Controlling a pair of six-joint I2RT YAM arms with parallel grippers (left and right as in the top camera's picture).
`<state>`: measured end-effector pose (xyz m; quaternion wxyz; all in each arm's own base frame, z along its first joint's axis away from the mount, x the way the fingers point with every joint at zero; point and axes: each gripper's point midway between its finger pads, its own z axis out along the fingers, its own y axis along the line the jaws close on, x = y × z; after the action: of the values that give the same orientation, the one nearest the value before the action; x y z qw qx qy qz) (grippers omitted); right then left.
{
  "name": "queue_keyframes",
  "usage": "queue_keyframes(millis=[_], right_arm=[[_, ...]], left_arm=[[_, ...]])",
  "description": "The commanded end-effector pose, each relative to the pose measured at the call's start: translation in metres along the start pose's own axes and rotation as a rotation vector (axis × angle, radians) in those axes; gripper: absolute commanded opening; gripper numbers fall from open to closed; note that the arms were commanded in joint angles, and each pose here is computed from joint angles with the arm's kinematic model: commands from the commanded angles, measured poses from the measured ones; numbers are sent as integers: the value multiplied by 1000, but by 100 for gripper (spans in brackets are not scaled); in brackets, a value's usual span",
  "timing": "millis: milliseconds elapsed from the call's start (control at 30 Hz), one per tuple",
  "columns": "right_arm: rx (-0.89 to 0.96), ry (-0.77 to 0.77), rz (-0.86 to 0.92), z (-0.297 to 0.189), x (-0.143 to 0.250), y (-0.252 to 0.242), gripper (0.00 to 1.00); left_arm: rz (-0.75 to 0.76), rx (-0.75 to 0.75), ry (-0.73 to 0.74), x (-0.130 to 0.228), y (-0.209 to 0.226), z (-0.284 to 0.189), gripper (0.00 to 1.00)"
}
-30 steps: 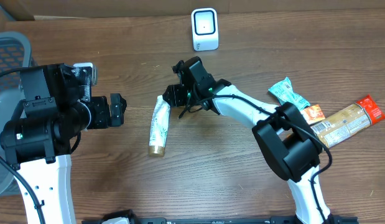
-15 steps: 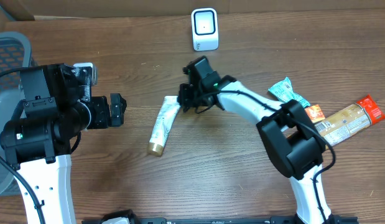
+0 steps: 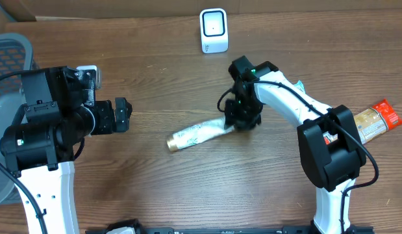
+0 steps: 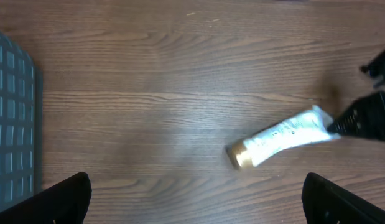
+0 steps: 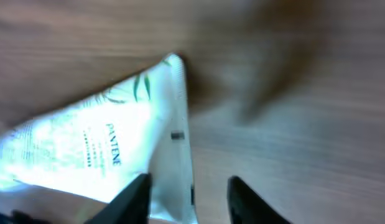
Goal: Scan the item barcode
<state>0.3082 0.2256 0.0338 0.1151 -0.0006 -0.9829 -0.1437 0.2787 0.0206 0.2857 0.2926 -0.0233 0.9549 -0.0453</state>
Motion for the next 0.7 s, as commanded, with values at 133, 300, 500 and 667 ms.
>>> queue_keyframes(millis=[133, 300, 500, 667], right_arm=[[-6, -22, -266, -24, 8, 7, 57], [-39, -135, -393, -64, -7, 29, 50], [-118, -203, -504, -79, -6, 74, 13], [-126, -241, -399, -56, -4, 103, 4]], left_arm=[[10, 7, -18, -5, -1, -3, 100], [10, 7, -18, -5, -1, -3, 100], [10, 7, -18, -5, -1, -3, 100], [10, 7, -18, -5, -1, -3, 100]])
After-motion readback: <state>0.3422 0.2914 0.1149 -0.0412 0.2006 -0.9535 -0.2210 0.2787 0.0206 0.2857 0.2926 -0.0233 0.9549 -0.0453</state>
